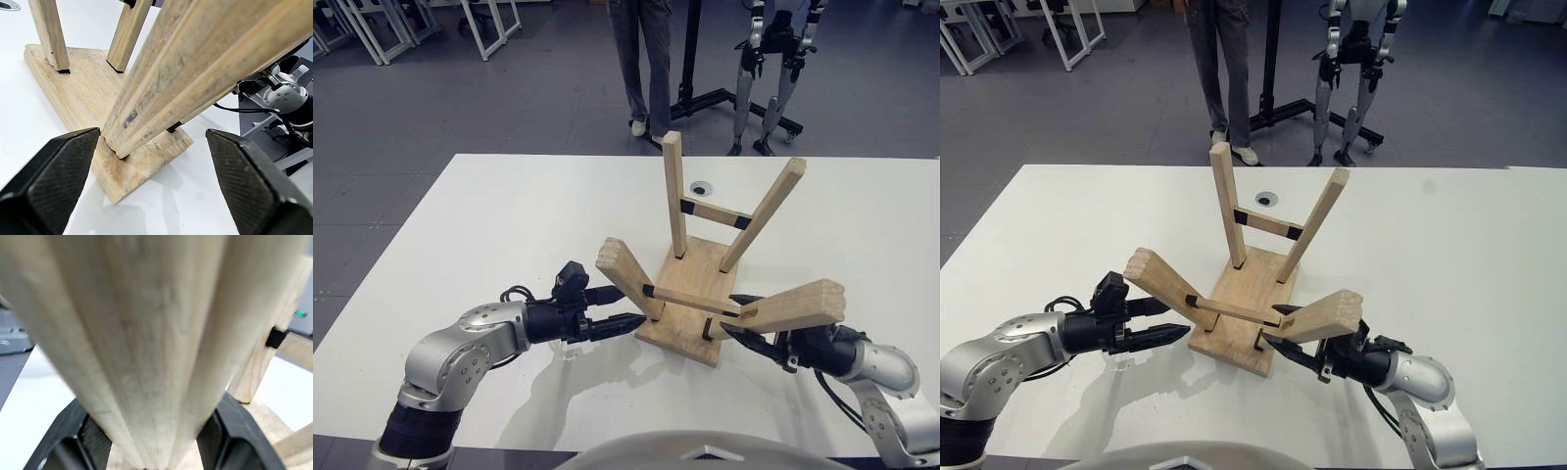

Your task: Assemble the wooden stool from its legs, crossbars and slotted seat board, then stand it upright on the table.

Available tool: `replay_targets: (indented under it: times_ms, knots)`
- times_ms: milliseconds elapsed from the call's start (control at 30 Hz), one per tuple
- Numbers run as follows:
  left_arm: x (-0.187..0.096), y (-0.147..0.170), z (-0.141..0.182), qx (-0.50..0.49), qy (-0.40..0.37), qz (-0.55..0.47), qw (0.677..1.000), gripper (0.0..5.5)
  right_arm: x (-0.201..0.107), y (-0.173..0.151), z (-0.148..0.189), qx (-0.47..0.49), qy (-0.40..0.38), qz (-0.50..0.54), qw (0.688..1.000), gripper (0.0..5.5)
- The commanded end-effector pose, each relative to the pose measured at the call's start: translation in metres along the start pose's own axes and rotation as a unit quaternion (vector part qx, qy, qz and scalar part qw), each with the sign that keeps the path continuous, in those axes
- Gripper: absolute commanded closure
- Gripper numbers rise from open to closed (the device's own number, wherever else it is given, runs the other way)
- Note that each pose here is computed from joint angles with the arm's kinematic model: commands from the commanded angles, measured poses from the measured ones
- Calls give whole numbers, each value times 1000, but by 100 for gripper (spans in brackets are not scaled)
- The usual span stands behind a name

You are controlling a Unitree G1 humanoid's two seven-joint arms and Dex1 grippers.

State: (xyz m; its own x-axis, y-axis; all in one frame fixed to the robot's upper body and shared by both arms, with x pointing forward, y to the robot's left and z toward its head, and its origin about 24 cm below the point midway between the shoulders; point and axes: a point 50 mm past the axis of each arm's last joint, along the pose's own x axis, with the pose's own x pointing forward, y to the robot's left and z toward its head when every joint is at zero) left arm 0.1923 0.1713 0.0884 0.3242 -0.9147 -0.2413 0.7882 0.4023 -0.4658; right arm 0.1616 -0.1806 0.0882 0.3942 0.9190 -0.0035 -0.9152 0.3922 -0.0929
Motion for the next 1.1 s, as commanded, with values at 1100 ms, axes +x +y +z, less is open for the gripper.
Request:
replay_targets:
  times_ms: [1100]
  knots:
    - [10,-7,-8,-11,-9,9,1000,149,7,-24,-97,92,354,-104,925,347]
